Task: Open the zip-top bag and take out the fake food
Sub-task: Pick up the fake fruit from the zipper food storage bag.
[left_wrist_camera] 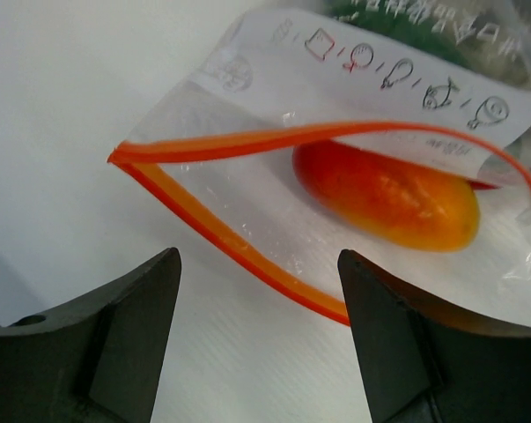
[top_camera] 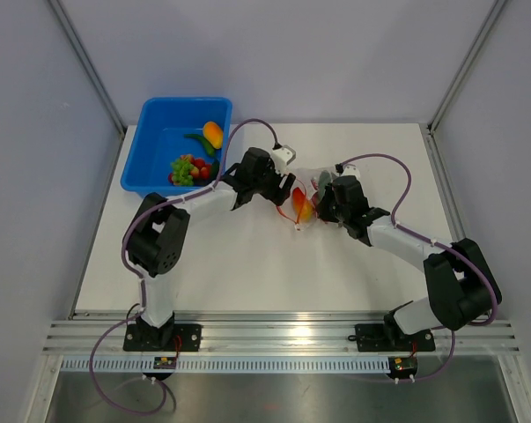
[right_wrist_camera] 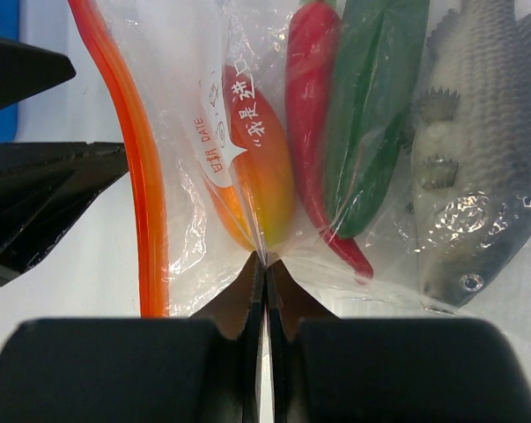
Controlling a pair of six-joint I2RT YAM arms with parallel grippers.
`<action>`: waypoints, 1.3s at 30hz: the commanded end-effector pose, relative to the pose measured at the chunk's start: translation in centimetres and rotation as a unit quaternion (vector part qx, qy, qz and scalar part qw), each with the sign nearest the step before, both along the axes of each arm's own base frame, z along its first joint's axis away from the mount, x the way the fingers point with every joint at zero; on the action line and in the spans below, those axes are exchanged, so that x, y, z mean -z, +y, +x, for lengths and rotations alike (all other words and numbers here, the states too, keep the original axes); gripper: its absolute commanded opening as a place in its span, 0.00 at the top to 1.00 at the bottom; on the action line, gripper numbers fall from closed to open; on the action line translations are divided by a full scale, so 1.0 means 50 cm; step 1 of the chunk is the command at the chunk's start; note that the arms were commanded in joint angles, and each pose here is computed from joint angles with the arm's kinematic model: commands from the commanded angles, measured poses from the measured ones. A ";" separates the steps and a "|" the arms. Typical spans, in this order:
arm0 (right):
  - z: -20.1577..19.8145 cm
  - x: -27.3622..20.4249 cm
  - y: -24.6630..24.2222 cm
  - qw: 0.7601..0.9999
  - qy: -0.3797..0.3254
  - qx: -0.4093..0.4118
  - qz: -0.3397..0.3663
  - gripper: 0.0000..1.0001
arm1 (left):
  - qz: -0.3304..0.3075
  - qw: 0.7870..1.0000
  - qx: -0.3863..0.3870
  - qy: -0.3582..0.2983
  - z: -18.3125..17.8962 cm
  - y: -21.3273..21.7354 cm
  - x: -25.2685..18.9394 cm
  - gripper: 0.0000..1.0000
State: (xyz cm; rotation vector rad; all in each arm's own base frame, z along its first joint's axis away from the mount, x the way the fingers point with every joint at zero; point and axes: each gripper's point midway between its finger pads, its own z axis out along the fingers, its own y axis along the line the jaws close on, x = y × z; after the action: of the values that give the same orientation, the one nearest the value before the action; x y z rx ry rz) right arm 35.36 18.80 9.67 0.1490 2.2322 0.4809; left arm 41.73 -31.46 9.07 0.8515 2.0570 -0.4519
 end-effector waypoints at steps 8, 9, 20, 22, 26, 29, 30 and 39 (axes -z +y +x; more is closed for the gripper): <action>0.023 -0.031 0.018 0.999 -0.032 -0.005 0.011 0.92 | -0.080 0.994 -0.029 0.063 -0.002 -0.062 -0.037 0.20; 0.023 -0.027 0.016 1.000 -0.029 -0.003 0.011 0.93 | -0.088 0.993 -0.029 0.076 -0.009 -0.067 -0.037 0.20; 0.027 -0.024 0.027 0.999 -0.029 -0.008 0.019 0.89 | -0.120 0.981 -0.075 0.136 -0.026 -0.102 -0.001 0.22; 0.028 -0.024 0.023 0.999 -0.028 -0.003 0.016 0.82 | -0.117 0.981 -0.078 0.135 -0.022 -0.102 0.005 0.22; 0.030 -0.033 0.009 0.999 -0.035 0.013 0.008 0.71 | -0.111 0.983 -0.083 0.124 -0.013 -0.097 0.018 0.23; 0.041 -0.047 0.001 0.999 -0.045 0.026 0.002 0.69 | -0.110 0.983 -0.086 0.117 -0.011 -0.093 0.020 0.23; 0.043 -0.048 -0.001 0.999 -0.045 0.029 -0.002 0.69 | -0.108 0.983 -0.091 0.113 -0.009 -0.089 0.018 0.23; 0.112 -0.071 0.002 0.997 -0.051 0.059 -0.029 0.72 | -0.129 0.986 -0.079 0.076 -0.007 -0.088 -0.007 0.23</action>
State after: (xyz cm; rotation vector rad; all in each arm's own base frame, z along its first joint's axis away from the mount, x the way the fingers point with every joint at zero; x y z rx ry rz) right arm 38.97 18.73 11.71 0.2078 2.1595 0.4050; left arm 40.07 -35.25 5.48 0.5158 2.2640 -0.6823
